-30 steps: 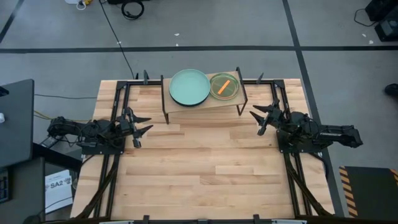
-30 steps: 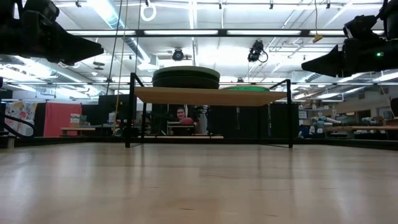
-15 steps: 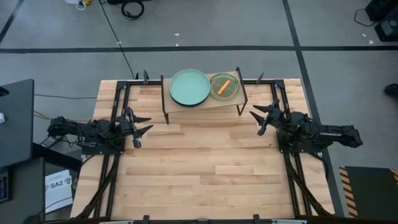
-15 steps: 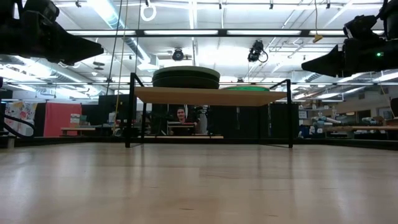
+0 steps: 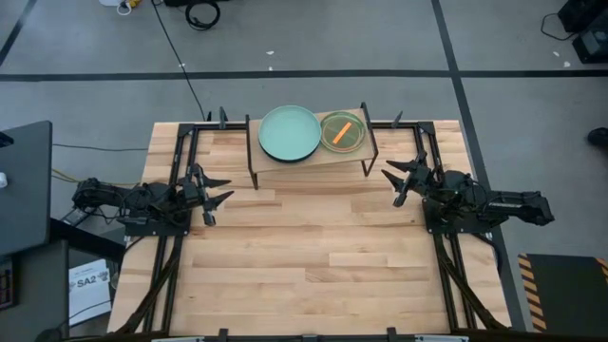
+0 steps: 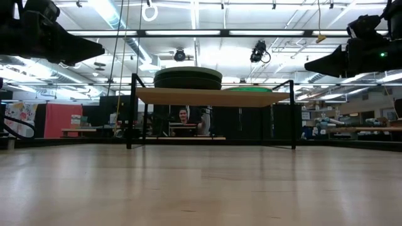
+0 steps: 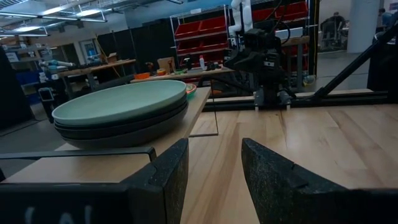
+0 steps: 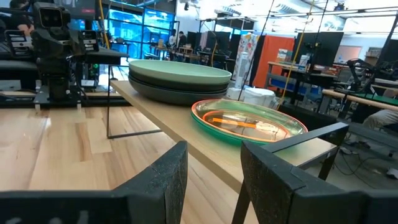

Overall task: Place and stack plates onto a shelf
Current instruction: Return to Home Position

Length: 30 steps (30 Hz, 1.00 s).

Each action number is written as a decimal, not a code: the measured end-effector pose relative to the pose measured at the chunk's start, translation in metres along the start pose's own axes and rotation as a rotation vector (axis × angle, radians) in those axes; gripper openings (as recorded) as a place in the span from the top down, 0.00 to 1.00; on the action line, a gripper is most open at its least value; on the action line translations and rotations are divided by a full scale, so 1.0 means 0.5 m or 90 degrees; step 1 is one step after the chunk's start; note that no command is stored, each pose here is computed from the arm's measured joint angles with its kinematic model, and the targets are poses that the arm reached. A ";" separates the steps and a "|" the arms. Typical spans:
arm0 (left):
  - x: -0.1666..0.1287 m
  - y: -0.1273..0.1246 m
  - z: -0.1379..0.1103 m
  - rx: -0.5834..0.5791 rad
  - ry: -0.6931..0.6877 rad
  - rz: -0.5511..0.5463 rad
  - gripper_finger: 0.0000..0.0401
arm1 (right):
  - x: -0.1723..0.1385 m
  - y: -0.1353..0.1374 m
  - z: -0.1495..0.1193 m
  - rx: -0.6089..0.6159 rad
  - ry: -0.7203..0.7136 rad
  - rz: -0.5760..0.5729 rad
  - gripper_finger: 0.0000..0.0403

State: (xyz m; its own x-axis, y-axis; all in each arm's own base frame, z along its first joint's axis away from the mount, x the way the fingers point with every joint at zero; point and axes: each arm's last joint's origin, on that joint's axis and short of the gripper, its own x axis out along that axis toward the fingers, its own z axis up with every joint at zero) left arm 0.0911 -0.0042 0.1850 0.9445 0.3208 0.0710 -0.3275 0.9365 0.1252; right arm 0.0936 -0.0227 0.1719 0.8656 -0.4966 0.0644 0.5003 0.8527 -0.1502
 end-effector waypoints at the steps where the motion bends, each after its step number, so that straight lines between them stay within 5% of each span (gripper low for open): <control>1: 0.000 0.000 0.000 0.000 0.000 0.000 0.61 | 0.000 0.000 0.000 0.000 0.000 0.000 0.61; 30: 0.000 -0.001 -0.007 0.014 0.022 0.001 0.61 | 0.000 0.000 0.000 0.000 0.000 0.000 0.61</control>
State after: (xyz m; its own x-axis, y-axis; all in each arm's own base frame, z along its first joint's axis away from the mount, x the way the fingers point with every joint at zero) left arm 0.0913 -0.0041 0.1814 0.9442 0.3274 0.0365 -0.3291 0.9328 0.1470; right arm 0.0936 -0.0227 0.1720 0.8656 -0.4966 0.0648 0.5004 0.8527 -0.1500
